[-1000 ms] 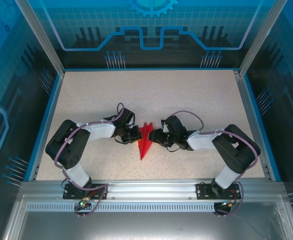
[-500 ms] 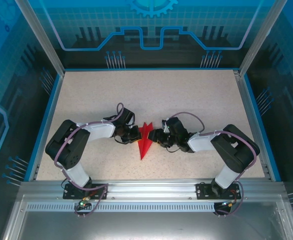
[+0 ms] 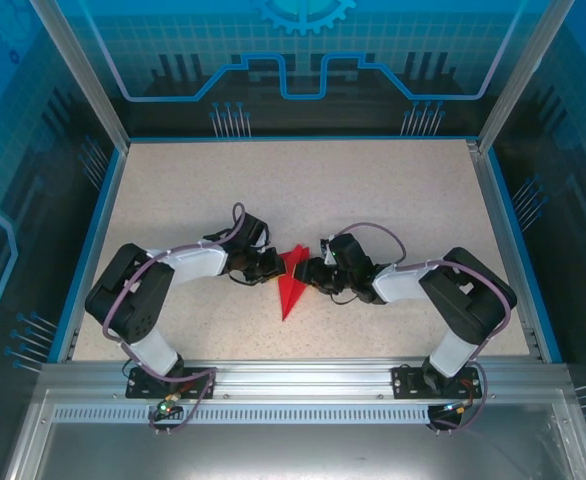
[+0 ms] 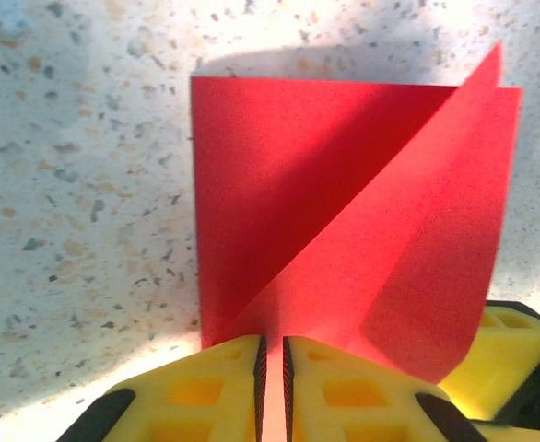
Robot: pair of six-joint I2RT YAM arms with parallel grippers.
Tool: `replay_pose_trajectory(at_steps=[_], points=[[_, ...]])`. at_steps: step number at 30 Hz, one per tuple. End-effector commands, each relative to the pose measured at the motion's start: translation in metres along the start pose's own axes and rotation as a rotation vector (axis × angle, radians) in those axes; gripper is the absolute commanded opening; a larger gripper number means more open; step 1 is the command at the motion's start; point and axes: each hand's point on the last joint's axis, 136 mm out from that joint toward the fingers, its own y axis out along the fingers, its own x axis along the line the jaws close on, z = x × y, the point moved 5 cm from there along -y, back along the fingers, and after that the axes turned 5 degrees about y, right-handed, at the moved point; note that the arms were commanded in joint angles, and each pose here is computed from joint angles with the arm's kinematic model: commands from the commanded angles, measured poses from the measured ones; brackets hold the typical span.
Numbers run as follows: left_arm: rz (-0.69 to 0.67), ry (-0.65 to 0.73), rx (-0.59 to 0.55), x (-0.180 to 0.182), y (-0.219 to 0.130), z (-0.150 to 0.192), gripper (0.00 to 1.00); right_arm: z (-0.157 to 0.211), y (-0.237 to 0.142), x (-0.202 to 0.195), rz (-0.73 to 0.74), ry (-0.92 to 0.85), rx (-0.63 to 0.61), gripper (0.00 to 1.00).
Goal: Fold a paper plane with a square sheet of paper (pick it up from the middle)
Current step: Turn over the paper at the center of the table.
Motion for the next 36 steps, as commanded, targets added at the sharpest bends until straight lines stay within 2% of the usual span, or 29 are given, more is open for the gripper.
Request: replay_pose_trajectory(at_steps=[1,6,15,23,26,29,32,36], points=[[0.026,0.012,-0.014,-0.004,-0.008,0.000,0.16,0.001,0.004,0.003,0.007,-0.020,0.010,0.45],[-0.053,-0.006,-0.021,0.009,-0.010,0.004,0.16,0.002,0.011,0.004,0.005,-0.030,0.030,0.41],[-0.070,-0.017,-0.031,0.012,-0.011,0.003,0.16,0.004,0.029,0.010,0.025,-0.066,0.068,0.37],[-0.075,-0.014,-0.040,0.012,-0.014,0.004,0.16,0.004,0.036,0.010,0.058,-0.092,0.083,0.24],[-0.072,-0.023,-0.083,0.012,-0.022,0.003,0.17,0.003,0.036,0.013,0.061,-0.109,0.084,0.14],[-0.079,-0.023,-0.146,0.010,-0.037,0.001,0.18,0.002,0.028,0.022,0.073,-0.144,0.081,0.05],[-0.100,-0.019,-0.211,0.010,-0.054,-0.001,0.20,-0.003,0.012,0.032,0.120,-0.197,0.057,0.04],[-0.134,-0.009,-0.307,0.011,-0.078,-0.002,0.21,-0.017,-0.029,0.042,0.346,-0.311,-0.010,0.04]])
